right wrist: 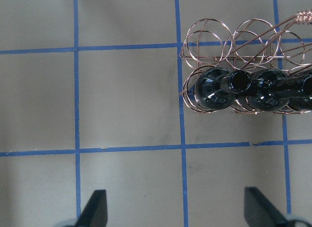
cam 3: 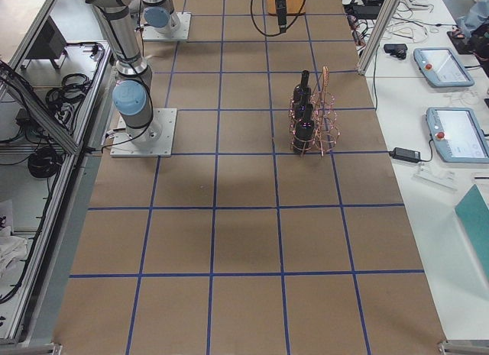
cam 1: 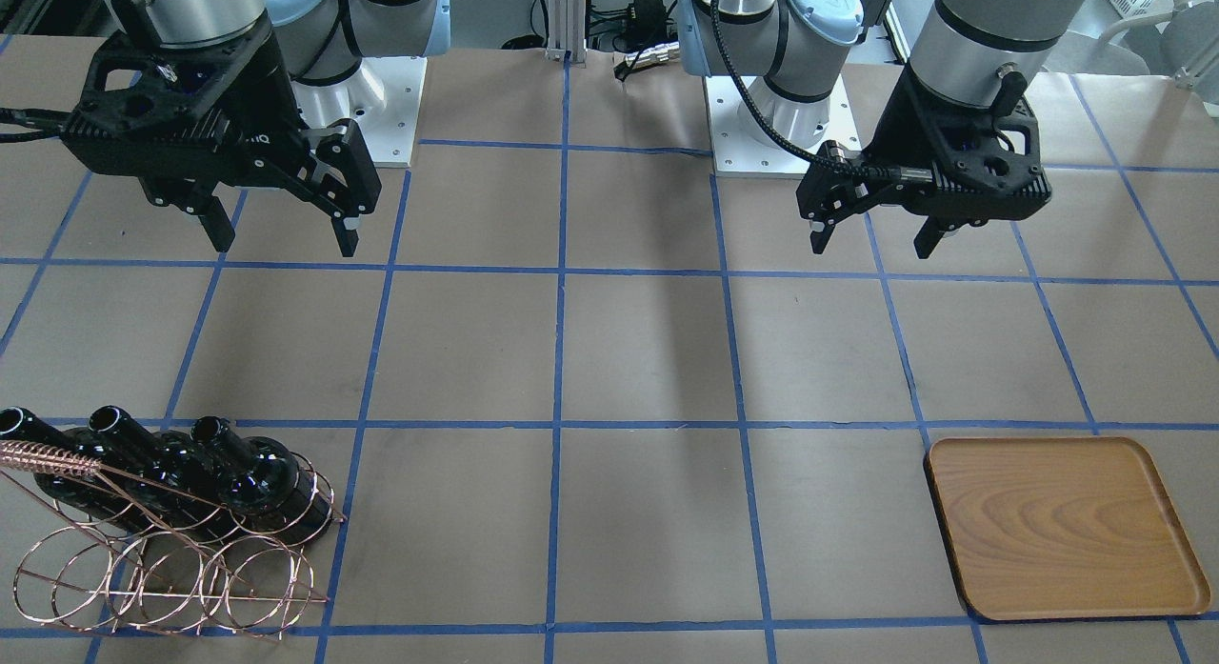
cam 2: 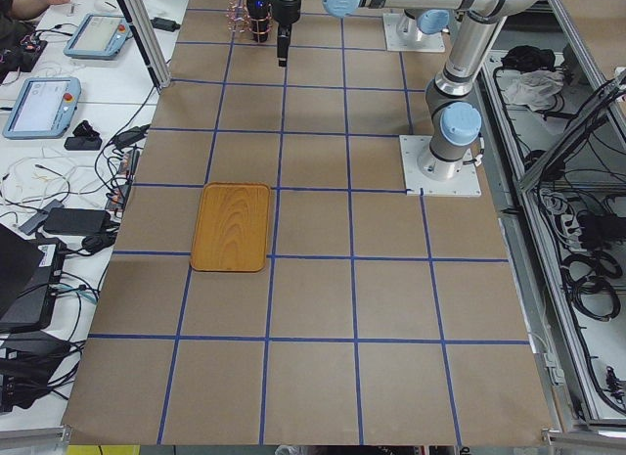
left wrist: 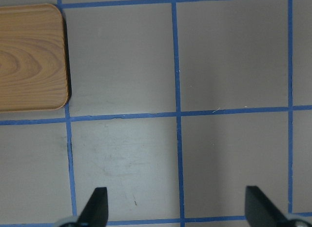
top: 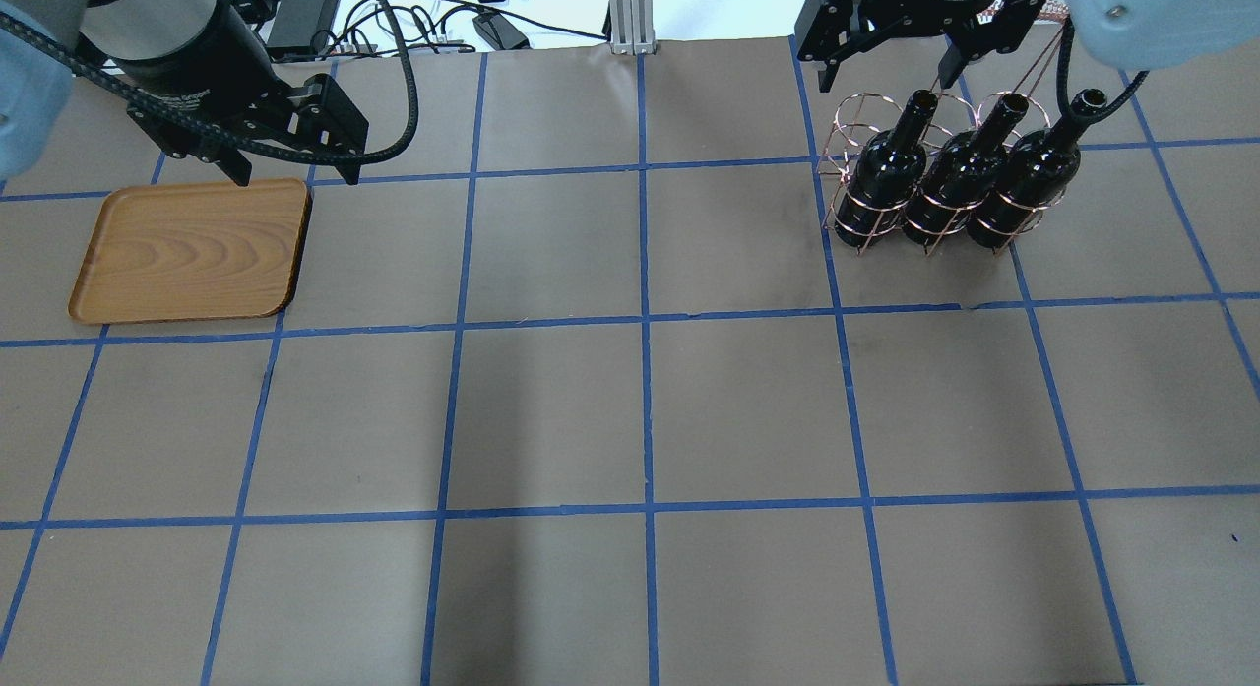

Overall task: Take wine from basket and place on tray
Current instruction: 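Lower the right gripper onto the nearest dark bottle in the copper rack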

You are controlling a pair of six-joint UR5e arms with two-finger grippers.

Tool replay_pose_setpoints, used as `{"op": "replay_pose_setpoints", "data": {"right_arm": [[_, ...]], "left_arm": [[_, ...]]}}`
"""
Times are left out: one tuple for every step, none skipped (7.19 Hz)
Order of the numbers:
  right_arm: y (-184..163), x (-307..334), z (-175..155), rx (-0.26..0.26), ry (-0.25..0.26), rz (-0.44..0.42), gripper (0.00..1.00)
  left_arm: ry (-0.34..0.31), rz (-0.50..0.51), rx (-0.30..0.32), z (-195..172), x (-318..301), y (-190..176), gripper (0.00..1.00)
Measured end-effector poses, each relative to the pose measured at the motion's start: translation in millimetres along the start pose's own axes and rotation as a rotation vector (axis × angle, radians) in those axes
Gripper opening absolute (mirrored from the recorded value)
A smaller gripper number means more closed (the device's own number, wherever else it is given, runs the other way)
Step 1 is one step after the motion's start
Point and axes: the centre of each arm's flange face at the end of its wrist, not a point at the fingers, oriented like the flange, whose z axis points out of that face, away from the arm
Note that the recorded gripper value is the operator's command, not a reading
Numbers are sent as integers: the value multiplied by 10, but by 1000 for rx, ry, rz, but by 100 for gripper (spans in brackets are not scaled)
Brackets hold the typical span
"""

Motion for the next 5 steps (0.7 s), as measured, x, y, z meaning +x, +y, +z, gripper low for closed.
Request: {"op": "replay_pose_setpoints", "data": {"right_arm": [[-2,-1,2,0,-1,0,100],[-7,-3,7,0,-2,0,100],[-11,-2,20,-3,0,-2,100],[-16,9,48,-10,6,-6,100],[-26,28,74,-16,12,-7,100]], "left_arm": [[-1,0,0,-1,-2,0,100],[-1,0,0,1,-4,0,100],[-1,-1,-1,3,-4,0,100],[-1,0,-1,3,-4,0,100],[-1,0,-1,3,-4,0,100]]}}
